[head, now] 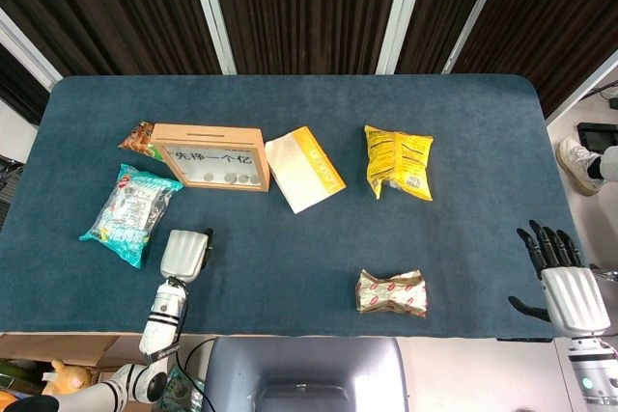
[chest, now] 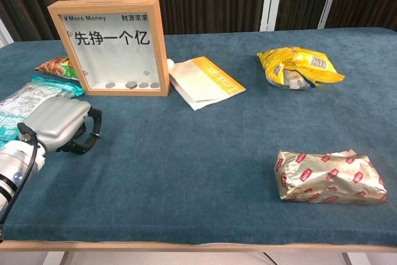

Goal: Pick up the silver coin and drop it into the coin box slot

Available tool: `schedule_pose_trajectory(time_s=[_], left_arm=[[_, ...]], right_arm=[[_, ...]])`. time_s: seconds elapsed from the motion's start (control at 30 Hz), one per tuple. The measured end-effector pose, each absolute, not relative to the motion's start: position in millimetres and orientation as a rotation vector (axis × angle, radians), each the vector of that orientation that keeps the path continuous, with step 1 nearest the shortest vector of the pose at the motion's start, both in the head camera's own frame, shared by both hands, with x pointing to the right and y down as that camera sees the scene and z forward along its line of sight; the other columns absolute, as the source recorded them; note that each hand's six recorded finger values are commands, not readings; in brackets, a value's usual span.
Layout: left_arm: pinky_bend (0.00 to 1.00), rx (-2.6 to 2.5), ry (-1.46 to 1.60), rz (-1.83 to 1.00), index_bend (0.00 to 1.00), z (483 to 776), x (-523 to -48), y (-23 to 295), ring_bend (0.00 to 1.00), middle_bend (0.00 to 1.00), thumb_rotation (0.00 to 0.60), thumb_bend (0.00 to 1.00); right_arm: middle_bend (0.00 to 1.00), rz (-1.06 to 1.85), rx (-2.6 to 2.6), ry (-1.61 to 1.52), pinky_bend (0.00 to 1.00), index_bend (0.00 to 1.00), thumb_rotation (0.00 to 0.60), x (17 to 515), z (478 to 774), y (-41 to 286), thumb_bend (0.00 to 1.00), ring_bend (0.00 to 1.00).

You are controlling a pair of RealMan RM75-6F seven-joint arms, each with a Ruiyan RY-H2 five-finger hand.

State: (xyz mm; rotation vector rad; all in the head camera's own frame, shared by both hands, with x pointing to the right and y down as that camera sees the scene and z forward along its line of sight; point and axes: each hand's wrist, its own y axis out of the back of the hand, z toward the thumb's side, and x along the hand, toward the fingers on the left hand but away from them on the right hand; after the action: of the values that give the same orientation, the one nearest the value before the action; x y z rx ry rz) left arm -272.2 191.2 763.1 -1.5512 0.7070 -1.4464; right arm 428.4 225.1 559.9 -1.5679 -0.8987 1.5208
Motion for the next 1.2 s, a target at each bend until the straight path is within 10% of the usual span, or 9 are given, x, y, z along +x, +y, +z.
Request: schedule_pose_trajectory(time_s=[0.63,1.2], left_arm=[[1.00,-1.612,0.917,-1.334,0.71,732,-272,170,1.00,1.00,0.600,0.67],[1.00,-1.714,1.242,-1.252,0.72,609,-290,13,1.00,1.00,0.600,0.67]], right_arm=[[0.00,1.525,-1.568,-0.898,0.00,0.00,0.600,429,560,225,0.17,0.00],[0.00,1.552,-1.567,-0.903,0.00,0.00,0.600,433,562,225,0.17,0.00]])
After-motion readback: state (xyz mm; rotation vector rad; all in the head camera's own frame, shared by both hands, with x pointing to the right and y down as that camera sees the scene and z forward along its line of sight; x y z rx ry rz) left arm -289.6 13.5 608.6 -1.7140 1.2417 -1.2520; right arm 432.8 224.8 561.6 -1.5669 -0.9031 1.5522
